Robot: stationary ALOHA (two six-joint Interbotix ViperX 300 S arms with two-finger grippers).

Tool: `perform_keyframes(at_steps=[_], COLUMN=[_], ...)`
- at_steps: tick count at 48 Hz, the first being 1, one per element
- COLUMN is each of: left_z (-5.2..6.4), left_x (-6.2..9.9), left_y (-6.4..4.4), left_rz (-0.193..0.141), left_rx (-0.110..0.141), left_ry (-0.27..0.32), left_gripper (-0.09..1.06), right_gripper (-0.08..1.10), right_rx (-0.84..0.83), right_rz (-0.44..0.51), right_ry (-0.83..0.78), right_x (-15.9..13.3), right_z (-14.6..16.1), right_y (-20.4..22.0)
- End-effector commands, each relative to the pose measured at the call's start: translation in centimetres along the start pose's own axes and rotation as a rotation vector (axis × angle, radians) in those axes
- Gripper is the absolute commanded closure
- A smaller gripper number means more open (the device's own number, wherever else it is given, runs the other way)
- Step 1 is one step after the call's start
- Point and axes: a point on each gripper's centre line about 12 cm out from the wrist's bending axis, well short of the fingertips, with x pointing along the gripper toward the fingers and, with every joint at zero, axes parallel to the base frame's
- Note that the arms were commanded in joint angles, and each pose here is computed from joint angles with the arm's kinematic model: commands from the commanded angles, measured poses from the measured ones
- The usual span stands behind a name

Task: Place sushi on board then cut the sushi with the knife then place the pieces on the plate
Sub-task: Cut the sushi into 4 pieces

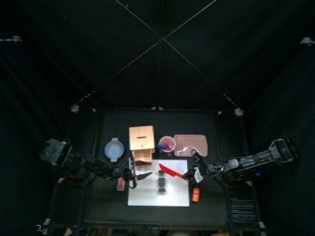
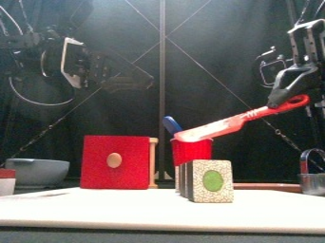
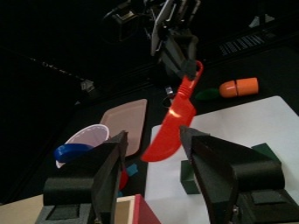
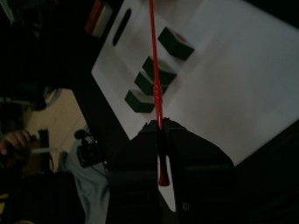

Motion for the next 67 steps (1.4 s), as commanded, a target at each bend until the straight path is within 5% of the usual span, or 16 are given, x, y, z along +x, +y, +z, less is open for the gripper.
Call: perform_keyframes(at_steps=[1, 28, 41, 59, 67], left_z=[0.2, 0.5, 0.9, 0.7, 0.6], left_x=[0.4, 0.9, 1.2, 1.1, 1.1], left_y=[-0.1, 0.0, 0.0, 0.0, 0.0], left_rz=[0.007, 0.017, 0.021, 0.019, 0.017], left_rx=[-0.002, -0.007, -0.01, -0.013, -0.013], left_ry=[-0.011, -0.018, -0.029, -0.021, -0.016], left_gripper=[0.11, 0.11, 0.11, 0.11, 0.11], right_gripper=[0.71, 0.71, 0.71, 0.72, 0.75], right_rx=[-0.081, -0.583, -0.879, -0.822, -0.732], right_rz=[0.06, 0.278, 0.286, 0.311, 0.192], right_ry=[-0.019, -0.098, -0.082, 0.019, 0.226], right_x=[-0.7, -1.9, -1.4, -4.5, -4.2], right_z=[-0.1, 1.9, 2.7, 4.7, 4.2], right_y=[1.6, 7.3, 7.3, 6.3, 3.7])
